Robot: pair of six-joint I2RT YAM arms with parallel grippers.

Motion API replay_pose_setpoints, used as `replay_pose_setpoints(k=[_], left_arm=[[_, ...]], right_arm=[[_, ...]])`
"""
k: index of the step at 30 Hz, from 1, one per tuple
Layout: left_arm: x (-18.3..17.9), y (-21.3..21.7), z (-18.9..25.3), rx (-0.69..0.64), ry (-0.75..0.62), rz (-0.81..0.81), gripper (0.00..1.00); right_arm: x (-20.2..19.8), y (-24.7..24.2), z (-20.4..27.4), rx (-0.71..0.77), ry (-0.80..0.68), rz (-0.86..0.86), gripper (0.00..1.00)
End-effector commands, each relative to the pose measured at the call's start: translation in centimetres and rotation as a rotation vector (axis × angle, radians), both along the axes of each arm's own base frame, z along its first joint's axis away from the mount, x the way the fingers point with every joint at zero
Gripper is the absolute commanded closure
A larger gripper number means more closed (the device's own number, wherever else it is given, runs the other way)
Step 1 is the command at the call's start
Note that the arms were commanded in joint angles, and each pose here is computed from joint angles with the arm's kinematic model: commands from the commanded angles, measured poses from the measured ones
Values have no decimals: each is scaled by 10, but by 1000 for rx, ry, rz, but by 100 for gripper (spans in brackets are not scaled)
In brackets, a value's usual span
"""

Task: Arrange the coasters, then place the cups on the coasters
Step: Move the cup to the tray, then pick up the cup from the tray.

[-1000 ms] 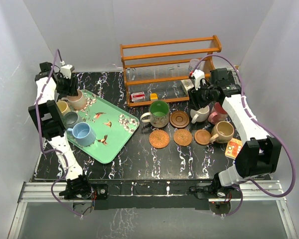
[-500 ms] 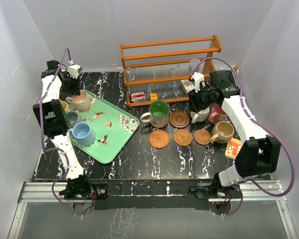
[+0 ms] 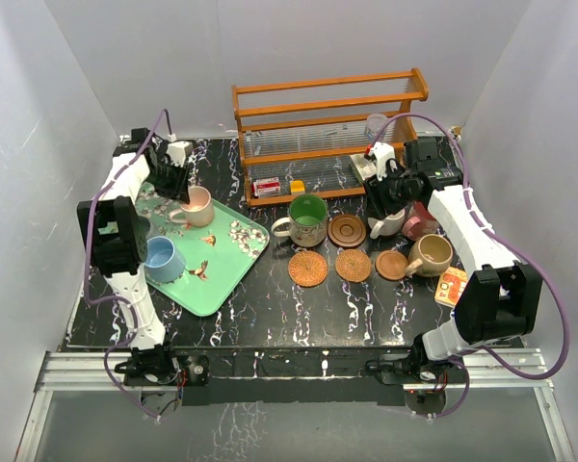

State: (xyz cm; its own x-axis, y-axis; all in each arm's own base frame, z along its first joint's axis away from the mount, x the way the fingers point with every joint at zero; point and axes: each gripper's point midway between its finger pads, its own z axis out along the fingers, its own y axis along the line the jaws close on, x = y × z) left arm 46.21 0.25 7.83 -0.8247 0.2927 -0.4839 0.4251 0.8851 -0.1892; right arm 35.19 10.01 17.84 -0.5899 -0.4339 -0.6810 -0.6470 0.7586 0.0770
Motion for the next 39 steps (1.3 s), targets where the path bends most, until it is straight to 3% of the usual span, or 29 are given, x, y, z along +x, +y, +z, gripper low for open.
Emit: replay_pose_setpoints(k=[1, 10, 21, 39], left_arm=[[-29, -12, 44, -34, -11, 69, 73], [-23, -22, 63, -30, -73, 48, 55], [-9, -25, 41, 52, -86, -51, 51], [-4, -33, 27, 58, -112, -120, 84]], right_arm=[[1, 2, 15, 6, -50, -1, 57], [1, 3, 15, 9, -47, 2, 57], [-2, 2, 29, 5, -63, 16, 57], [6, 7, 60, 39, -126, 8, 54]])
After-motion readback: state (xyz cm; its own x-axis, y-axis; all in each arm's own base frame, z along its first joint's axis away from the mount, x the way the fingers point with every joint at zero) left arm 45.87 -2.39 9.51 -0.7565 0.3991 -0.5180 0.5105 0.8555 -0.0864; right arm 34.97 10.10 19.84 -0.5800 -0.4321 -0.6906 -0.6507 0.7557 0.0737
